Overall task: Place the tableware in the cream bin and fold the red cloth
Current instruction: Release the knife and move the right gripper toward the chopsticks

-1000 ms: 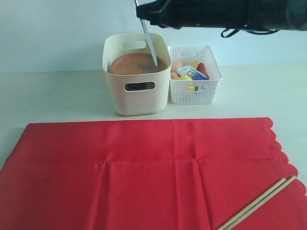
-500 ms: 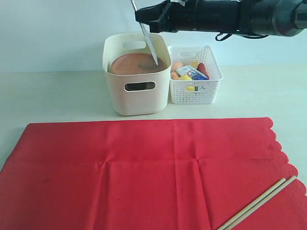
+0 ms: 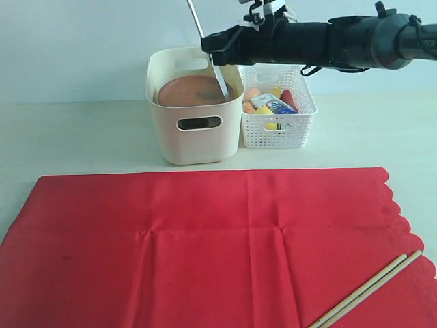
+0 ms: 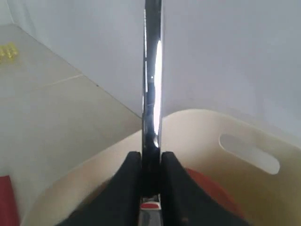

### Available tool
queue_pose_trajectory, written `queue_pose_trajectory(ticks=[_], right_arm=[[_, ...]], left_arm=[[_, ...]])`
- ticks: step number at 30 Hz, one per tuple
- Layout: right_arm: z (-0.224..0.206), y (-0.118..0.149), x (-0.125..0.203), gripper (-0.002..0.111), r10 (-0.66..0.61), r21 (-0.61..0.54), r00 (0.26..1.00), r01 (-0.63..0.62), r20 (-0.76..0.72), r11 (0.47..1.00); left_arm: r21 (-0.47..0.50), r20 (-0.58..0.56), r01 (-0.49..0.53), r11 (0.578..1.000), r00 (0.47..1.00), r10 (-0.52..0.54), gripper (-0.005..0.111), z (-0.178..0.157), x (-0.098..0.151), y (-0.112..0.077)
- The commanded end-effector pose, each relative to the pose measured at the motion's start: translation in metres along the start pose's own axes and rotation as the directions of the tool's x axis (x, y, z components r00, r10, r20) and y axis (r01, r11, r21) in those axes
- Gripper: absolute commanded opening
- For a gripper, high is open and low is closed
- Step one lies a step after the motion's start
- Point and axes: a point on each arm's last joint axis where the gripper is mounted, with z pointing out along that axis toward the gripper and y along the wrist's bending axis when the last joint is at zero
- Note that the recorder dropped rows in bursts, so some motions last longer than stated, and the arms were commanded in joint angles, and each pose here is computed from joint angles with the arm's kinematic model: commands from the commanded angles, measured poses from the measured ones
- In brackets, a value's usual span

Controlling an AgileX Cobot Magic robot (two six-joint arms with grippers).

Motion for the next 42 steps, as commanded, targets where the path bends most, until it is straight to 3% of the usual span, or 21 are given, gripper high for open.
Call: queue_pose_trajectory(ticks=[1,8,15,20,29,34,42], right_arm=[[0.002,-0.003,0.003,0.0,0.007,-0.014,1.0,-0.007,0.011,1.0],[0.002,0.001,0.008,0.002,0.06,-0.047,0.998,-0.062,-0.037,0.997],[0.0,-0.002,0.021,0.029,0.084,-0.005,0.98,-0.086,-0.182,0.996],[-0.004,-0.001,0.01,0.042,0.141,0.032,0.973,-0.137,-0.181,0.99],[-0.032,0.015,-0.039,0.042,0.217,0.091,0.952,-0.202,-0.217,0.975],[-0.063,0.028,-0.064,0.042,0.285,0.218,0.888,-0.217,-0.361,0.952],[-0.125,0.053,-0.092,0.032,0.311,0.397,0.773,-0.083,-0.553,0.914]], left_arm=[[0.003,0.012,0.009,1.0,1.0,-0.009,0.0,0.0,0.0,0.0],[0.003,0.012,0.009,1.0,1.0,-0.009,0.0,0.0,0.0,0.0],[0.003,0.012,0.009,1.0,1.0,-0.009,0.0,0.0,0.0,0.0],[0.003,0.012,0.009,1.0,1.0,-0.009,0.0,0.0,0.0,0.0],[0.003,0.012,0.009,1.0,1.0,-0.009,0.0,0.0,0.0,0.0],[0.003,0.012,0.009,1.0,1.0,-0.009,0.0,0.0,0.0,0.0],[0.003,0.012,0.009,1.0,1.0,-0.009,0.0,0.0,0.0,0.0]])
